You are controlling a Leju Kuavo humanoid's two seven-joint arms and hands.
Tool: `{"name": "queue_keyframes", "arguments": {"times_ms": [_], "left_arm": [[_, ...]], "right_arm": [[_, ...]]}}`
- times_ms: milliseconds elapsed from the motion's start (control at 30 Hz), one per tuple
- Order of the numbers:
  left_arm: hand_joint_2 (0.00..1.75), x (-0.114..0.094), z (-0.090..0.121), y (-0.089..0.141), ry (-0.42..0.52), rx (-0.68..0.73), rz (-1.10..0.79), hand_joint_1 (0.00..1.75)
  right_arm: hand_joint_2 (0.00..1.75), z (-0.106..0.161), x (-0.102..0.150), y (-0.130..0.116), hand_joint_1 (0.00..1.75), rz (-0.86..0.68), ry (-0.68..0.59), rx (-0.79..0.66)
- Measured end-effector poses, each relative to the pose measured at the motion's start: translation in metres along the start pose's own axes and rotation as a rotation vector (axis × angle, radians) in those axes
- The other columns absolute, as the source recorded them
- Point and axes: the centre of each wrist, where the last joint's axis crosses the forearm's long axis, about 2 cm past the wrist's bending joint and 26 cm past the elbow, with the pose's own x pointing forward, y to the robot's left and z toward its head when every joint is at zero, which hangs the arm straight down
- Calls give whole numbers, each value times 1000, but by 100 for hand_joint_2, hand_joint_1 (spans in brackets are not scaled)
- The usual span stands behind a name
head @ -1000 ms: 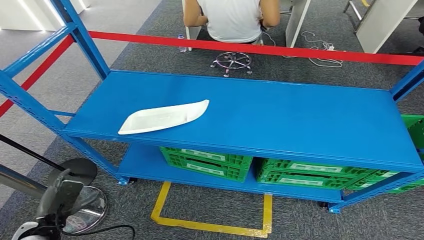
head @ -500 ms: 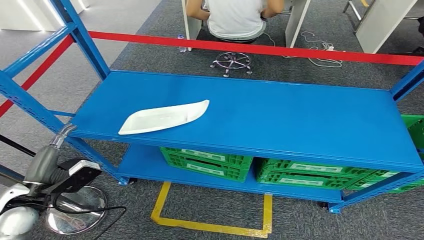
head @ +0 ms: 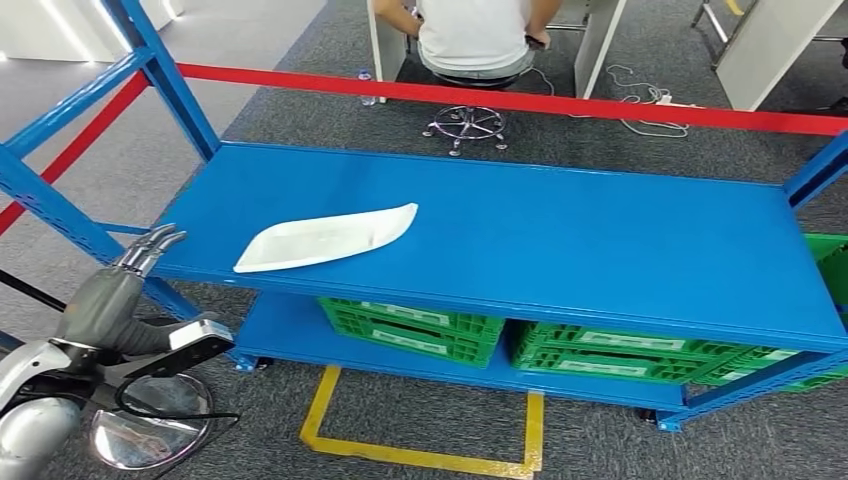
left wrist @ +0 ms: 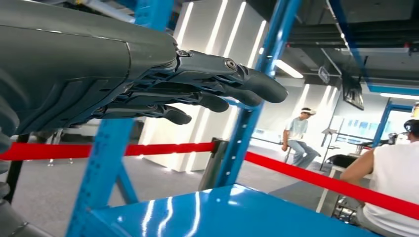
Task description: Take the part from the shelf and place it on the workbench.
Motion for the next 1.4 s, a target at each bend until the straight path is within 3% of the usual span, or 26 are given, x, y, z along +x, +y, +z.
{"name": "queue_keyframes", "arguments": {"times_ms": [267,1033,1100,1167,1233,1400], "left_arm": [[175,3,-10,5,-7,-8,-22,0],[175,7,-12,4,-19,-35,-19,0],[87,7,-12,4,-17,-35,-22,0],[87,6,-12,5,-14,-38,-24,0],[175,6,-12,5,-8,-53,-31,0],[175,6,-12,-4,43,-118,-44,0]], "right_arm": [[0,1,4,1,0,21,-24,-4],[0,0,1,1,0,46,-28,-2],[0,0,2,1,0,49,-39,-4],[0,0,2,1,0,52,-45,-5],[0,0,2,1,0,59,-49,-8],[0,0,7,2,0,71,-65,-13]]}}
